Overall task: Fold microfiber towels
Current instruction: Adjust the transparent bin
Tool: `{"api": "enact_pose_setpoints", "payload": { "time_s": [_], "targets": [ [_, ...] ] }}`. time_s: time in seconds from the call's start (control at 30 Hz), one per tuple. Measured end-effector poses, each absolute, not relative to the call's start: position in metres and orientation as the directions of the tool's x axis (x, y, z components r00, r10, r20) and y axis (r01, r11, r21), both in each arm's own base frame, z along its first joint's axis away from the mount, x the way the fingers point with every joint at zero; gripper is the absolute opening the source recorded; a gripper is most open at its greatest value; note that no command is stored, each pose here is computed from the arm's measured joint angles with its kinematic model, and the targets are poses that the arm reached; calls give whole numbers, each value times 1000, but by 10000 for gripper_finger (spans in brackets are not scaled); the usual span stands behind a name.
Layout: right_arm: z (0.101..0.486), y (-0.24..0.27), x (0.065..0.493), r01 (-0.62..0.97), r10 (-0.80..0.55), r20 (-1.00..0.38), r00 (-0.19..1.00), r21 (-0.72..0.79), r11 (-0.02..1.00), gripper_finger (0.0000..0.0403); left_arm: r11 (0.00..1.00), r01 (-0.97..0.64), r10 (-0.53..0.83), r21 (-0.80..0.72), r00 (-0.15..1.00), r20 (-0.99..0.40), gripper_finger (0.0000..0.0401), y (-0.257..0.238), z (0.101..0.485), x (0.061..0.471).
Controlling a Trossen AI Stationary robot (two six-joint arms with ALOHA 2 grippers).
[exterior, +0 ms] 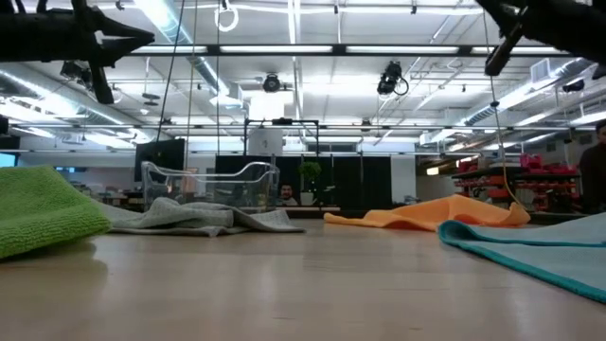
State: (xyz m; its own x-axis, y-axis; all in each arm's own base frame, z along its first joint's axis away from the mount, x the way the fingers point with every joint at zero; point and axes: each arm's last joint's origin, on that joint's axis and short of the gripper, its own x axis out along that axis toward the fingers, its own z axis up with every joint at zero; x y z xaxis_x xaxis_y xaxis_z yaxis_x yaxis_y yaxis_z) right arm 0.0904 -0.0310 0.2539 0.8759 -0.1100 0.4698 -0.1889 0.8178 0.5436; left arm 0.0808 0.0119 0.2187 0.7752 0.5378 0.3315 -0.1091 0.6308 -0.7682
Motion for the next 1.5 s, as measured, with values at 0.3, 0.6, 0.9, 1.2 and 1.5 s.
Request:
{"api": "enact_pose_setpoints", "payload": {
  "time_s": [0.3, 0.6, 0.9, 1.2, 1.5],
  "targets": [
    [275, -40, 85, 299, -474, 85, 876, 676, 673, 8, 596, -216, 535, -773, 825, 182, 36, 11, 206, 102],
    [294, -52, 88, 632, -582, -298, 757, 560, 535, 33, 689, -402, 543, -604, 837, 62, 62, 10, 250, 146],
    [274, -82, 106, 832, -587, -592, 552, 349, 431, 65, 712, -566, 566, -415, 813, -136, 81, 31, 275, 223],
    [248, -114, 117, 913, -515, -756, 405, 310, 264, 77, 705, -542, 442, -458, 840, -314, 100, 75, 257, 302],
    [234, -122, 125, 903, -401, -818, 412, 307, 301, 76, 705, -638, 366, -310, 702, -611, 100, 99, 234, 372]
  ]
}}
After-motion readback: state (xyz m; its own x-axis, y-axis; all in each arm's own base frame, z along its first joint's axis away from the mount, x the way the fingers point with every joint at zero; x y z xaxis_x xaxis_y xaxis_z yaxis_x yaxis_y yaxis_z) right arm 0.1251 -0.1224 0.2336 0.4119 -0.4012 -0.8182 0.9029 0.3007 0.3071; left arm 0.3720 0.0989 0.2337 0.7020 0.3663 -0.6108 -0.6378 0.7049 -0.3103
